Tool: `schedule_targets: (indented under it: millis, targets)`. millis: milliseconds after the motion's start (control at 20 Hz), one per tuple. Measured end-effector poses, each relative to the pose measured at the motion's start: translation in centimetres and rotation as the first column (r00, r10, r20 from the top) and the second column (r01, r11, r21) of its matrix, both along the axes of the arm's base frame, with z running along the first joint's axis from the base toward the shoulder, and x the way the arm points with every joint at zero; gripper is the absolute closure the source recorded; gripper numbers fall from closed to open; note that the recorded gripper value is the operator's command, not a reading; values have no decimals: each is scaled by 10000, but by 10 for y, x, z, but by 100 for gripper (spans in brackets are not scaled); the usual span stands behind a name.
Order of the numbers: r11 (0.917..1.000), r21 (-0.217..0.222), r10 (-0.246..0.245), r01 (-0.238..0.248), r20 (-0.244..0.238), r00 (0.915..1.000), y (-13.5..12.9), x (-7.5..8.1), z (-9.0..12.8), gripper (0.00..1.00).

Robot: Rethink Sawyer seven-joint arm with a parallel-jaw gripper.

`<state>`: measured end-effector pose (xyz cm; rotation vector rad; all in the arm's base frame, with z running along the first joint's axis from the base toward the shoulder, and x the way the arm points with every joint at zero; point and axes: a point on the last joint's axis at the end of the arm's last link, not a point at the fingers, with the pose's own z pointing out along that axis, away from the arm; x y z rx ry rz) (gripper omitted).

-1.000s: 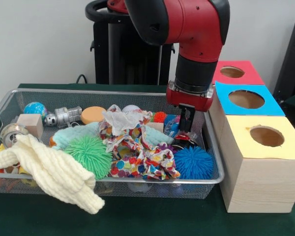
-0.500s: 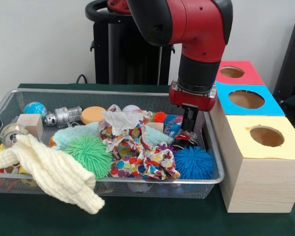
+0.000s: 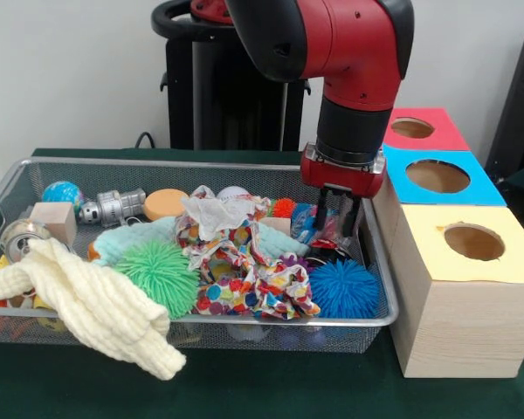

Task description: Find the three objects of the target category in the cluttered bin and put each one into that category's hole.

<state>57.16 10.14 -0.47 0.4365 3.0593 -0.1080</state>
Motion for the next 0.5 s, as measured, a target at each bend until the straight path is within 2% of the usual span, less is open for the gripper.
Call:
schedule_targets:
  millis: [500]
  targets:
    - [9958,-454,804,-798,112,9967,8,-8,-1,0]
